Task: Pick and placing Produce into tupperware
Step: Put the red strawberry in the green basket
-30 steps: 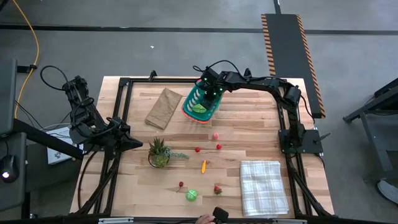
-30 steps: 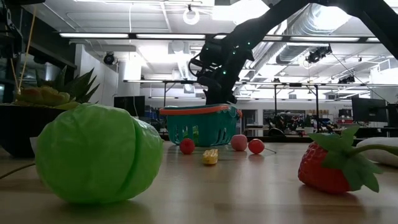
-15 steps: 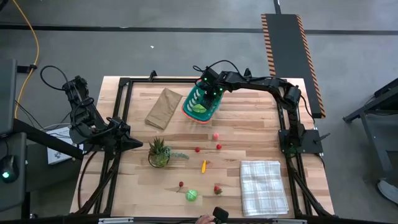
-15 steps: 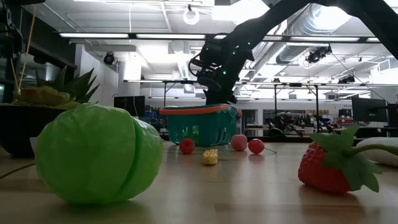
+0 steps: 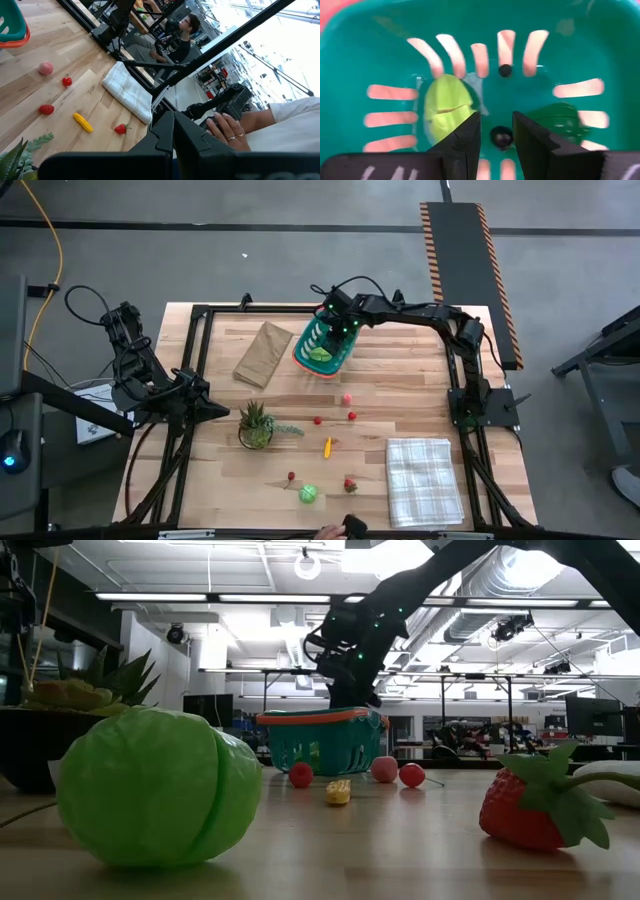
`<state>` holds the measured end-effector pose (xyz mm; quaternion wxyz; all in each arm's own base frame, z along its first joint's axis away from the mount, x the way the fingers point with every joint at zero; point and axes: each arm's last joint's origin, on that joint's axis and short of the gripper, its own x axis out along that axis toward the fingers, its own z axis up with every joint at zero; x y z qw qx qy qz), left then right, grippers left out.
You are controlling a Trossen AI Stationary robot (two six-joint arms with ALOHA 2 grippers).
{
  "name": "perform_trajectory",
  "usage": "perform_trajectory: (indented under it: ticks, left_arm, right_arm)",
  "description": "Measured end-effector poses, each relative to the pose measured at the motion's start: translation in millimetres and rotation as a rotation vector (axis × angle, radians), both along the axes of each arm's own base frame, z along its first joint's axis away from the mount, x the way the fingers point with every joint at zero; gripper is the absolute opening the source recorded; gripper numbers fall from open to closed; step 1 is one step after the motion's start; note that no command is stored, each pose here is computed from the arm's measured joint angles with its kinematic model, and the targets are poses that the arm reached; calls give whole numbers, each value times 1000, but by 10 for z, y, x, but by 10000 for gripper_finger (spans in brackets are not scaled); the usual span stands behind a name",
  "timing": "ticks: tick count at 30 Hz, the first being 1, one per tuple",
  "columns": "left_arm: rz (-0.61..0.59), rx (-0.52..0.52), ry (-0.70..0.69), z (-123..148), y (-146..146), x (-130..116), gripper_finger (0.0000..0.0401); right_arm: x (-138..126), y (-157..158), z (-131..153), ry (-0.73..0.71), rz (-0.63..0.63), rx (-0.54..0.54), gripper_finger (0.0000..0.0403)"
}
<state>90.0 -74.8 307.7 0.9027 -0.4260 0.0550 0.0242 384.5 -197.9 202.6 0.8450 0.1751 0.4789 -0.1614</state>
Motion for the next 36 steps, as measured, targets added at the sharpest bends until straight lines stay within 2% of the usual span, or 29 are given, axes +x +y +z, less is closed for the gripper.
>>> perform_trajectory:
  ticks: [4,10,15,20,25,31,36]
  left_arm:
    - [0,0,0,0,1,0,1]
    - [0,0,0,0,0,0,1]
    - [0,-1,0,1,1,0,1]
    - [0,0,0,0,0,0,1]
    - [0,0,0,0,0,-1,1]
    - [0,0,0,0,0,0,1]
    - [0,-1,0,1,0,-1,1]
  right_arm:
    - [7,71,91,-63,60,81,103]
    - [-38,306,452,-143,179,78,103]
    - [-150,579,743,-208,370,162,103]
    - [-201,860,1046,-368,578,238,103]
    - [-186,1176,1139,-440,769,325,103]
    - [-107,1520,1107,-415,843,370,103]
    - [-5,1924,992,-295,770,367,103]
